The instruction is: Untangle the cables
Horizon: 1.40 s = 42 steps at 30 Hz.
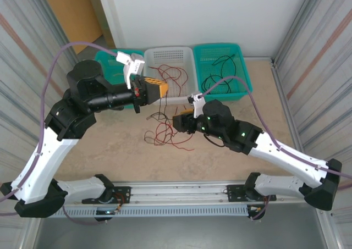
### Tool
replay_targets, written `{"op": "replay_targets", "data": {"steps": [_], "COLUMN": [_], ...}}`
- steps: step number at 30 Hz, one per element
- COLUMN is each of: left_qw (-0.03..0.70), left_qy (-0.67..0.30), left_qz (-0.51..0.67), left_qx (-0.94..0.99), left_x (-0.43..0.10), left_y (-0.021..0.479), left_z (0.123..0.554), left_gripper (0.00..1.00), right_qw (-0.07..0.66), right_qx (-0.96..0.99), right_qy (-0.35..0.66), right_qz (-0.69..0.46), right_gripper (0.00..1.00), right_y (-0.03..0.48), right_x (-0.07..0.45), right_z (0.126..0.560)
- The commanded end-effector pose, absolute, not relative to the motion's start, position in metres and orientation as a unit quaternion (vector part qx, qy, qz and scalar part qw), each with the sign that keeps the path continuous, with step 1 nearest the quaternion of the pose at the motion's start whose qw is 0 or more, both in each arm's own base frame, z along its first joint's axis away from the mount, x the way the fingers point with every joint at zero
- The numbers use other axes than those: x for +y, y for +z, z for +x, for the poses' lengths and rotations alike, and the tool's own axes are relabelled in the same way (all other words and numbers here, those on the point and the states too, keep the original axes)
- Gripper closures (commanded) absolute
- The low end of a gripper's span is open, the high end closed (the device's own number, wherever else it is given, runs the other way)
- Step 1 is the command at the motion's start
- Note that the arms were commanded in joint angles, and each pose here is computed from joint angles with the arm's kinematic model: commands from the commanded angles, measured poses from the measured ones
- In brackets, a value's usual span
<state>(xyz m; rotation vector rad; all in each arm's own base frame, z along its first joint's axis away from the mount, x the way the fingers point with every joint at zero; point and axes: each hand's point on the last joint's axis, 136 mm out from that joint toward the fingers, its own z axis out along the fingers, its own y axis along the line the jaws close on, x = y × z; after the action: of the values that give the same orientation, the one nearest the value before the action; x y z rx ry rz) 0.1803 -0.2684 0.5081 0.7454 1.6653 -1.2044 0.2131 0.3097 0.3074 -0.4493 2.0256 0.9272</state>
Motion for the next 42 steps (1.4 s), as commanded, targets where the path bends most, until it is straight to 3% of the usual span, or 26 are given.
{"op": "replay_targets", "data": {"steps": [1,8,14,20,28,33,37,42], "left_qw": [0.474,0.48,0.479,0.482,0.473,0.469,0.443,0.372], "left_qy": [-0.501,-0.503,-0.5,-0.501,-0.505,-0.501,-0.49,-0.487], "left_qz": [0.312,0.313,0.313,0.312,0.315,0.314,0.304,0.279], "left_qx": [0.654,0.647,0.65,0.647,0.65,0.656,0.686,0.739], "left_x": [-0.268,-0.266,-0.268,-0.268,-0.272,-0.275,-0.285,-0.309], "left_y": [0.526,0.535,0.531,0.534,0.53,0.523,0.483,0.394], "left_z": [0.173,0.17,0.173,0.173,0.174,0.177,0.192,0.216], "left_gripper": [1.0,1.0,1.0,1.0,1.0,1.0,1.0,1.0], "right_qw": [0.422,0.411,0.423,0.449,0.461,0.45,0.444,0.443], "right_qx": [0.804,0.812,0.812,0.836,0.817,0.824,0.84,0.871], "right_qy": [0.367,0.366,0.352,0.283,0.332,0.328,0.298,0.208], "right_qz": [-0.2,-0.197,-0.194,-0.139,-0.098,-0.098,-0.095,-0.049], "right_gripper": [0.4,0.41,0.52,0.54,0.4,0.4,0.42,0.45], "right_y": [0.312,0.294,0.298,0.286,0.302,0.302,0.293,0.269], "right_x": [0.319,0.309,0.294,0.267,0.238,0.24,0.241,0.215], "right_z": [0.213,0.201,0.186,0.205,0.204,0.209,0.216,0.224]}}
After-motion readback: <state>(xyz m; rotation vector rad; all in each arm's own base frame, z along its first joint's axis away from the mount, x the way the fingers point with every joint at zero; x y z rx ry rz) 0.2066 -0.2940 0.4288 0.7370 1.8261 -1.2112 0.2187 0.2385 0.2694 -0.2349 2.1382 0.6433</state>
